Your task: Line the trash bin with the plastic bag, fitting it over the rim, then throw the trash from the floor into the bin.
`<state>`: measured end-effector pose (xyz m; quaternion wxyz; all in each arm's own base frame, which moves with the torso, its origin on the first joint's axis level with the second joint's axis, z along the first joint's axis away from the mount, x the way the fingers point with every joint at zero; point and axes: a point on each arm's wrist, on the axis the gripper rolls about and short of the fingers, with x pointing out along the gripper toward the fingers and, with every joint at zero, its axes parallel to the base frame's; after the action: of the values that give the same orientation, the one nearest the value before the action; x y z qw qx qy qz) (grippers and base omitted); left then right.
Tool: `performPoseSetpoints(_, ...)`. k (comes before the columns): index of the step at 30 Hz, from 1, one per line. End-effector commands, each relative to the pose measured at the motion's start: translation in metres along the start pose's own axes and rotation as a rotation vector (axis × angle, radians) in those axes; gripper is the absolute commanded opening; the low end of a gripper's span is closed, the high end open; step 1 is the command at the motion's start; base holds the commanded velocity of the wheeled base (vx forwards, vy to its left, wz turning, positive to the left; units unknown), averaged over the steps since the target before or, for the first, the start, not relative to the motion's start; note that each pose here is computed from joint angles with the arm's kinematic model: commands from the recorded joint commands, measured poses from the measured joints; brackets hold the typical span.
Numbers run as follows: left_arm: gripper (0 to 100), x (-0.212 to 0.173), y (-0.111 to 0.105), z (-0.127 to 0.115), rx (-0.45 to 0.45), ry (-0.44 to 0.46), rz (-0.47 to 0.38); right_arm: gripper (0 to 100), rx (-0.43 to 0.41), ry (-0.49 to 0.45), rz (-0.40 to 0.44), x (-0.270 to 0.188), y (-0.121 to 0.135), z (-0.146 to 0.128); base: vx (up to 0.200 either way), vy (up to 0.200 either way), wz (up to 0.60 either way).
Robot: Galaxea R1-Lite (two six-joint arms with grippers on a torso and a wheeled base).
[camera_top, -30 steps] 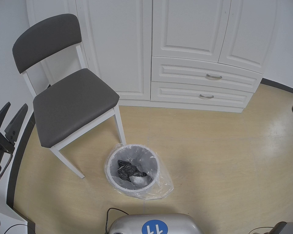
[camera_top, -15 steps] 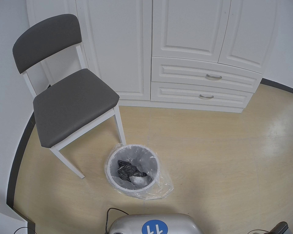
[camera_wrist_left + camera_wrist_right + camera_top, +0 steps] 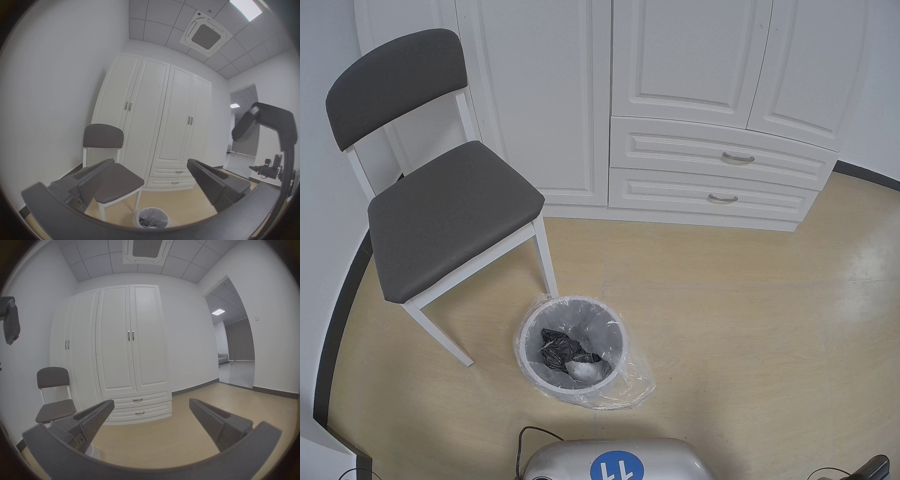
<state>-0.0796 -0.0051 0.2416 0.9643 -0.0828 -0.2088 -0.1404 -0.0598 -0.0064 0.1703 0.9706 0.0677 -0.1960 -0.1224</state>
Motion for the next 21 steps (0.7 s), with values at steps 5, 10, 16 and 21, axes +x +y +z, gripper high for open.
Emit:
performPoseSetpoints(5,100,-0.038,-0.006,-0.010,0.061,-0.082,-0.020,100,0.031,-0.059,0.014,-0.008,-0.001,0.008,0.000,0.000,0.00)
performPoseSetpoints(10,100,-0.036,-0.002,-0.020,0.149,-0.085,0.081,100,0.032,-0.110,0.030,-0.008,0.000,0.014,0.000,0.000,0.00)
performPoseSetpoints(16,100,-0.031,0.004,-0.032,0.154,-0.066,0.177,100,0.008,-0.169,0.047,-0.008,0.001,0.017,0.000,0.000,0.00)
performPoseSetpoints(21,100,-0.019,0.014,-0.062,0.208,-0.060,0.182,100,0.007,-0.196,0.062,-0.004,0.001,0.004,0.000,0.000,0.00)
